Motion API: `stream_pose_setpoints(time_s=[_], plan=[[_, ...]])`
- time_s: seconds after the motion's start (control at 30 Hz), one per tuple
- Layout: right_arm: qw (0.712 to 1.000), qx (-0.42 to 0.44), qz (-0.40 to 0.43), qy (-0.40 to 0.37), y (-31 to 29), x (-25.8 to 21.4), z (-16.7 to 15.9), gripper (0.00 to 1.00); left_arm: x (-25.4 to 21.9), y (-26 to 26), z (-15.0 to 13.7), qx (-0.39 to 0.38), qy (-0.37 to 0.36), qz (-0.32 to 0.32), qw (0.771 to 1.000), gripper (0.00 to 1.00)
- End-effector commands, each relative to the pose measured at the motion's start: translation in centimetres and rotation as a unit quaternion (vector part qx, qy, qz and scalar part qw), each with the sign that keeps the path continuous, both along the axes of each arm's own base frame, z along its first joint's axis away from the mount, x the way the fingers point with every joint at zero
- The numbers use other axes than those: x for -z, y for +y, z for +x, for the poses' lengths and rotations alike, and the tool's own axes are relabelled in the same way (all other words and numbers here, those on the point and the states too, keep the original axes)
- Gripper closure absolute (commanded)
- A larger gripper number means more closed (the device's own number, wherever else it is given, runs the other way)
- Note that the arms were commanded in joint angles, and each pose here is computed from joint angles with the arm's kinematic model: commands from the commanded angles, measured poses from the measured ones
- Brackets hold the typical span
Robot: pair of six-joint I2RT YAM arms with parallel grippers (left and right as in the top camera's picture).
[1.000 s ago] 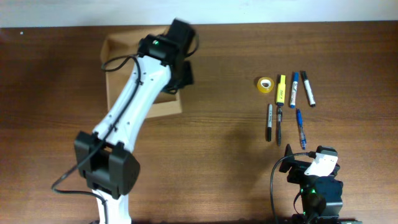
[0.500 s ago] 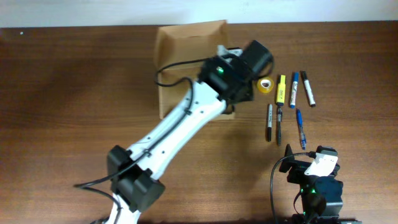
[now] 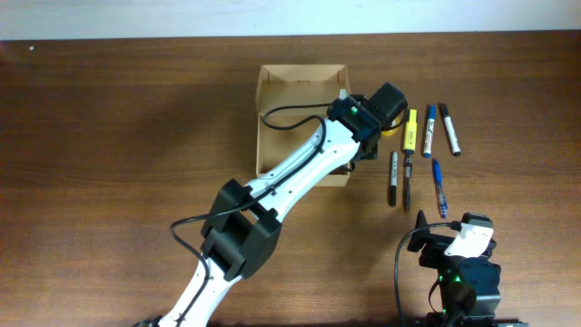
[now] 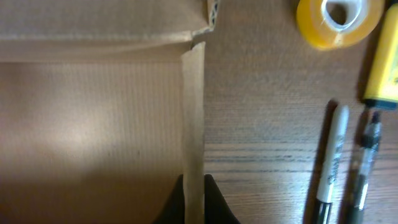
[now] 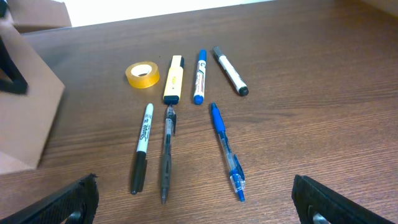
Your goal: Pack container
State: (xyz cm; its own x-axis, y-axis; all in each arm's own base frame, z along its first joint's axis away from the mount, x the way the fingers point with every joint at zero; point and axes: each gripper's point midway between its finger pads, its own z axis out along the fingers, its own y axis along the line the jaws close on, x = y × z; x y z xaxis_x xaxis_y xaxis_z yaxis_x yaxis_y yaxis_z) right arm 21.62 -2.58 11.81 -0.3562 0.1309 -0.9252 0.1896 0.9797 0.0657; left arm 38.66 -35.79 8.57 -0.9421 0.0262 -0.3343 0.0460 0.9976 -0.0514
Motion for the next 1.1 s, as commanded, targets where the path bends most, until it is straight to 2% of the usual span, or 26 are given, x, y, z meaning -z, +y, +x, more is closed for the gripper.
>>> stream_pose_setpoints(time_s=[0.0,0.1,0.17,0.2,0.27,0.33,0.37,0.57,0.8,0.93,1.07], plan=[[1.0,0.01,0.0,-0.002,-0.4,0.1,-0.1,0.01,0.8,-0.3,0.1,0.011,0.008,0.0,1.0,0.99],[1.0,0.01,0.0,-0.002,-0.4,0.1,-0.1,0.01,1.1,-0.4,0.2,0.011,0.008,0.0,1.0,0.96],[1.0,0.01,0.0,-0.002,-0.4,0.1,-0.1,0.01,1.1,-0.5,0.3,0.011,0.005,-0.003,1.0,0.77],[1.0,0.01,0.0,-0.002,-0.4,0.1,-0.1,0.0,1.0,-0.6,0.4,0.011,0.003,-0.005,1.0,0.71],[1.0,0.01,0.0,-0.002,-0.4,0.1,-0.1,0.01,0.8,-0.8,0.6,0.011,-0.001,-0.008,1.0,0.68],[1.0,0.01,0.0,-0.002,-0.4,0.1,-0.1,0.01,0.5,-0.8,0.8,0.01,-0.003,-0.011,1.0,0.54],[1.0,0.01,0.0,-0.002,-0.4,0.1,-0.1,0.01,0.3,-0.8,1.0,0.015,-0.006,-0.012,1.0,0.5],[1.0,0.01,0.0,-0.002,-0.4,0.1,-0.1,0.01,-3.7,-0.2,2.5,0.028,-0.039,-0.008,0.999,0.46],[1.0,0.01,0.0,-0.002,-0.4,0.1,-0.1,0.01,-12.4,1.7,4.4,0.023,-0.118,-0.009,0.993,0.37],[1.0,0.01,0.0,-0.002,-0.4,0.1,-0.1,0.01,-17.1,5.5,5.0,0.0,-0.155,0.006,0.988,0.34],[1.0,0.01,0.0,-0.002,-0.4,0.1,-0.1,0.01,-20.3,10.9,5.2,-0.032,-0.162,0.017,0.986,0.34]])
